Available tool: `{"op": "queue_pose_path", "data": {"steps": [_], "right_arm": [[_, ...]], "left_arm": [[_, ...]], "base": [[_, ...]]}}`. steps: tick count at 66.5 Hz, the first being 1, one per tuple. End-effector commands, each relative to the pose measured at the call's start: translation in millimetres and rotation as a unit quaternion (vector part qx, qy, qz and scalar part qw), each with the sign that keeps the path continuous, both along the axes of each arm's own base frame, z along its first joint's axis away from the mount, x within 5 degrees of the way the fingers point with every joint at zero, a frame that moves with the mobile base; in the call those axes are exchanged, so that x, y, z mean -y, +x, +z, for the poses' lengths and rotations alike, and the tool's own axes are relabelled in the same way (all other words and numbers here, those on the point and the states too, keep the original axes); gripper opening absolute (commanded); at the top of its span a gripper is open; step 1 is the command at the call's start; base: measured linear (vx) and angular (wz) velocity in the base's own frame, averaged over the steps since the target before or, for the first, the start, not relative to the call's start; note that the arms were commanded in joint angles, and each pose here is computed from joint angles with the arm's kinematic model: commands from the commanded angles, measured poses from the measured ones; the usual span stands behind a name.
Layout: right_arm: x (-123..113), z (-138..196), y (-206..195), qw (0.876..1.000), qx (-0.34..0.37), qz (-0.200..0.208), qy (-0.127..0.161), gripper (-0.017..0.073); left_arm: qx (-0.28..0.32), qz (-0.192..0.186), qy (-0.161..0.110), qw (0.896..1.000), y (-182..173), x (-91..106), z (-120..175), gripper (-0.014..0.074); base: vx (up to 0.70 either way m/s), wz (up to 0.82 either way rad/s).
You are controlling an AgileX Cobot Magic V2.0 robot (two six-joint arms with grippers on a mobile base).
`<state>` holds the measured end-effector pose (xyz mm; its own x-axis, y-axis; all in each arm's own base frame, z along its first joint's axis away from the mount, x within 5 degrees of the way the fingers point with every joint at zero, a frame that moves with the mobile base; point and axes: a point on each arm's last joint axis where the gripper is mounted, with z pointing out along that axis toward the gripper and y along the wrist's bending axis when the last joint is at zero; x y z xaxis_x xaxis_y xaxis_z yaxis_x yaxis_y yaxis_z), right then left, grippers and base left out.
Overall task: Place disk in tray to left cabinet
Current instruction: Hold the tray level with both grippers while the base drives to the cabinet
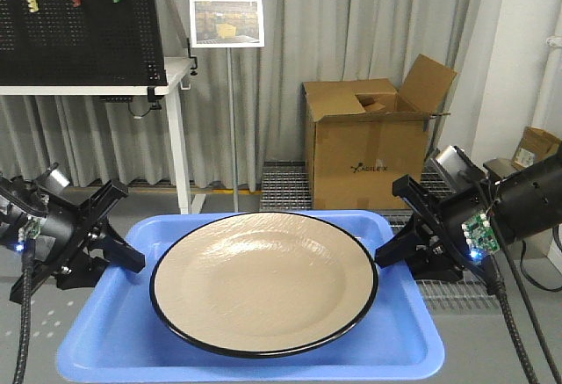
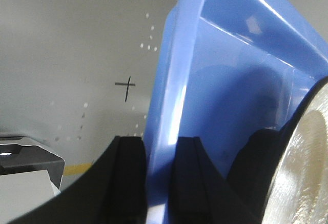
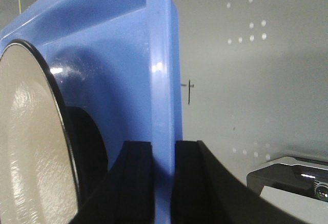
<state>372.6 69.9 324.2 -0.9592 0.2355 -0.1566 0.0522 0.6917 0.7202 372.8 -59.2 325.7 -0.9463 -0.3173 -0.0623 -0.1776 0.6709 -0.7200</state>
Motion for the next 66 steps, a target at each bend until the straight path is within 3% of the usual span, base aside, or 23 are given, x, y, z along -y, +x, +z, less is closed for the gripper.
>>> {"op": "queue_pose_path", "data": {"steps": [1, 66], "right_arm": [[-10.1, 37.5, -11.3, 0.997, 0.038, 0.002, 0.067, -0.0006], [-10.0, 37.5, -11.3, 0.997, 0.038, 0.002, 0.066, -0.0006]], "left_arm": [[0.032, 0.010, -0.081, 0.996, -10.2, 12.6, 38.8, 0.0000], [0.032, 0.011, -0.081, 0.996, -10.2, 12.6, 38.8, 0.0000]], "base": [[0.62, -0.04], [0.52, -0.08]]}}
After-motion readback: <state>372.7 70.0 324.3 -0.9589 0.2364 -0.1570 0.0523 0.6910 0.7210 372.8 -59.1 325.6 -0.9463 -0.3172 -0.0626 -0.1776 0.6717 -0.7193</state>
